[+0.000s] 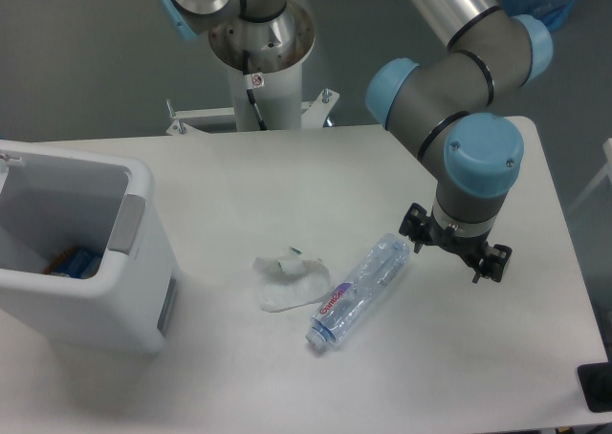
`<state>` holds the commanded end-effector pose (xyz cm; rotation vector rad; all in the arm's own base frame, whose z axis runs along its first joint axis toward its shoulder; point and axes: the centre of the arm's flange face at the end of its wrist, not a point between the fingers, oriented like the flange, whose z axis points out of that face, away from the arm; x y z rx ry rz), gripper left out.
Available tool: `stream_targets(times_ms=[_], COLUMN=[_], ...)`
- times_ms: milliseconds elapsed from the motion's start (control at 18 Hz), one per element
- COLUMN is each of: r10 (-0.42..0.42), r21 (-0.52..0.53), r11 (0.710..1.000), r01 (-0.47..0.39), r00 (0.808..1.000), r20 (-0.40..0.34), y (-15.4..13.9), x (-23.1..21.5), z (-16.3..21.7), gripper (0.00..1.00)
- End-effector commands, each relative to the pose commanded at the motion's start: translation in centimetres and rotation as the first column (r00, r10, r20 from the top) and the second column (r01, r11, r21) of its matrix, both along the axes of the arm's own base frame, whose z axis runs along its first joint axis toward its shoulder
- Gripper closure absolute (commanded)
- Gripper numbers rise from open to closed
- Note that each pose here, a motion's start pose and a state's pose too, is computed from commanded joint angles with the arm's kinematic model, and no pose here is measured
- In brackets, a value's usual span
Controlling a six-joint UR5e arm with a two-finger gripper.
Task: Place the trash in the trash can
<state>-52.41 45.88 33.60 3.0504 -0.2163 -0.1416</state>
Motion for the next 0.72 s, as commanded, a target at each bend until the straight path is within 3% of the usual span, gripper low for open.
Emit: stream_targets(times_ms=[333,722], r10=[0.015,0.077], r21=[-0.001,0.055], r11=[1.0,0.996], r01=[-0.015,-0.071], r00=[0.999,0.992], r20=[-0.037,-0.104], y=[-0.8,-3.2], x=[-1.4,-3.5], z=[-0.3,-4.1], gripper=[0.0,0.0])
